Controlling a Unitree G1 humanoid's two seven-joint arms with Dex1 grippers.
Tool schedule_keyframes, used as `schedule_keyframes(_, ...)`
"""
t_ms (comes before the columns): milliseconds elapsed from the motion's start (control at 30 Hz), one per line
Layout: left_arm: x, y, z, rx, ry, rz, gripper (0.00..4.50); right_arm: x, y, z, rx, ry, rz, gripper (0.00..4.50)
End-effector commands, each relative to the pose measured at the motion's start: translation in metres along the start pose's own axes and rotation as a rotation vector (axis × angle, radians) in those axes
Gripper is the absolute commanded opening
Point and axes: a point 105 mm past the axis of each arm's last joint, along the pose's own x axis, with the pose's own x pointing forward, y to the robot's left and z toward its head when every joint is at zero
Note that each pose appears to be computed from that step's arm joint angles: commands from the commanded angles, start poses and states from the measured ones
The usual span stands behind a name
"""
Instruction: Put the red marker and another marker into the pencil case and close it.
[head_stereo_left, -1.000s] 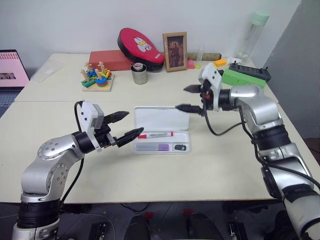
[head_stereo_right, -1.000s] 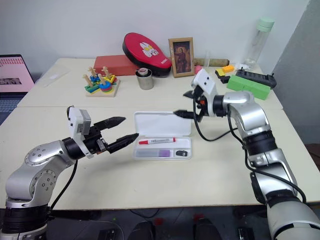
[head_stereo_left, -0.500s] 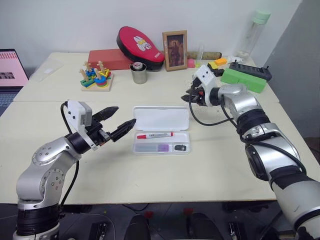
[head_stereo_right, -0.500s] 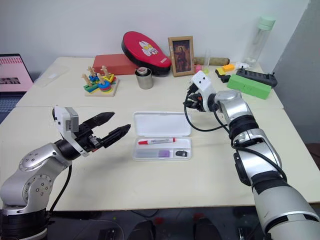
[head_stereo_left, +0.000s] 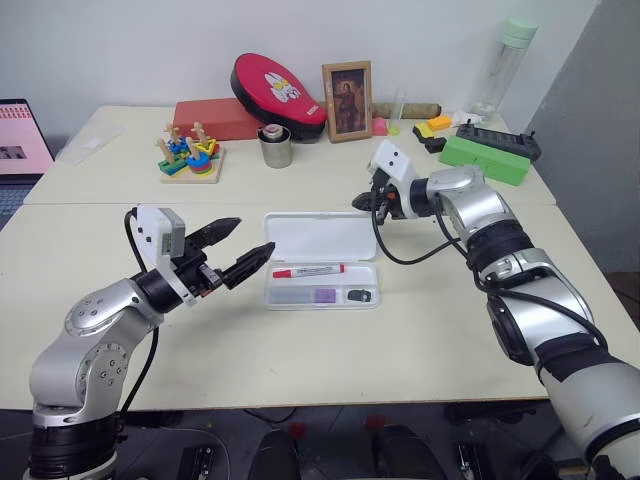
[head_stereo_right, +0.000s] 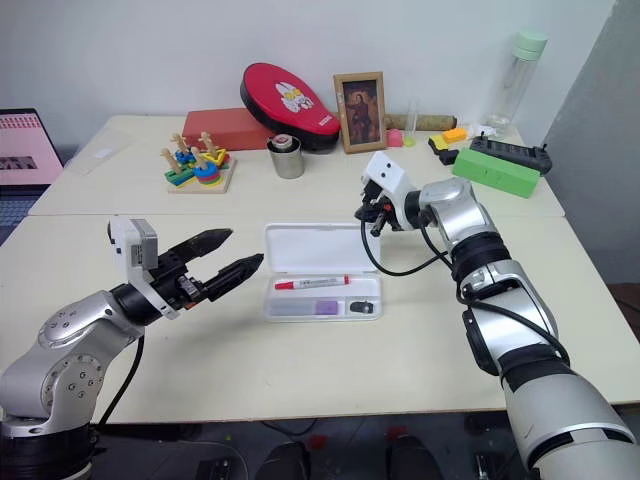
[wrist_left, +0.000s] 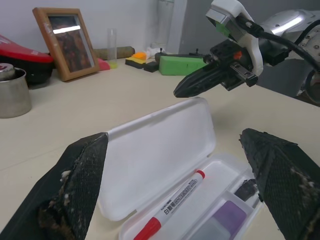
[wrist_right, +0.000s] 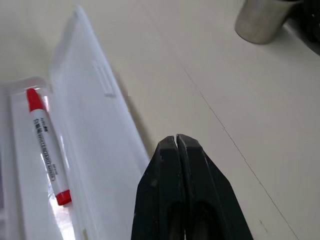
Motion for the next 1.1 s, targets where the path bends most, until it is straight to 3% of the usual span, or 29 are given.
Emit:
schedule_keyframes(33,-0.004,-0.007,0.010,0.021,-0.015,-0.034,4.50,-0.006,0.014,0.010,-0.070,-0.019,0.078,0.02)
schedule_keyframes(267,-0.007,-0.005,0.012,0.028,-0.008,-0.035,4.50,-0.007,0.035,-0.001,-0.098,0.013,0.147,0.02)
schedule_keyframes(400,-0.008,-0.006,0.013,0.026,-0.004,-0.041,4.50,-0.020,0.021,0.040,-0.044,-0.168,0.112,0.02)
schedule_keyframes(467,-0.008,-0.005,0.013,0.026,-0.005,-0.042,4.50,-0.022,0.002,0.046,-0.018,-0.177,0.006,0.02)
schedule_keyframes(567,-0.007,-0.005,0.014,0.026,-0.008,-0.044,4.50,-0.018,-0.022,0.033,-0.026,-0.099,-0.150,0.02)
schedule_keyframes(700,-0.006,-0.005,0.016,0.026,-0.018,-0.042,4.50,-0.009,-0.029,0.003,-0.068,0.031,-0.215,0.02)
schedule_keyframes(867,-0.006,-0.006,0.017,0.024,-0.023,-0.043,4.50,-0.002,-0.026,-0.013,-0.073,0.078,-0.204,0.02)
schedule_keyframes(1100,-0.007,-0.007,0.016,0.025,-0.017,-0.041,4.50,0.002,-0.014,-0.006,-0.080,0.038,-0.095,0.02)
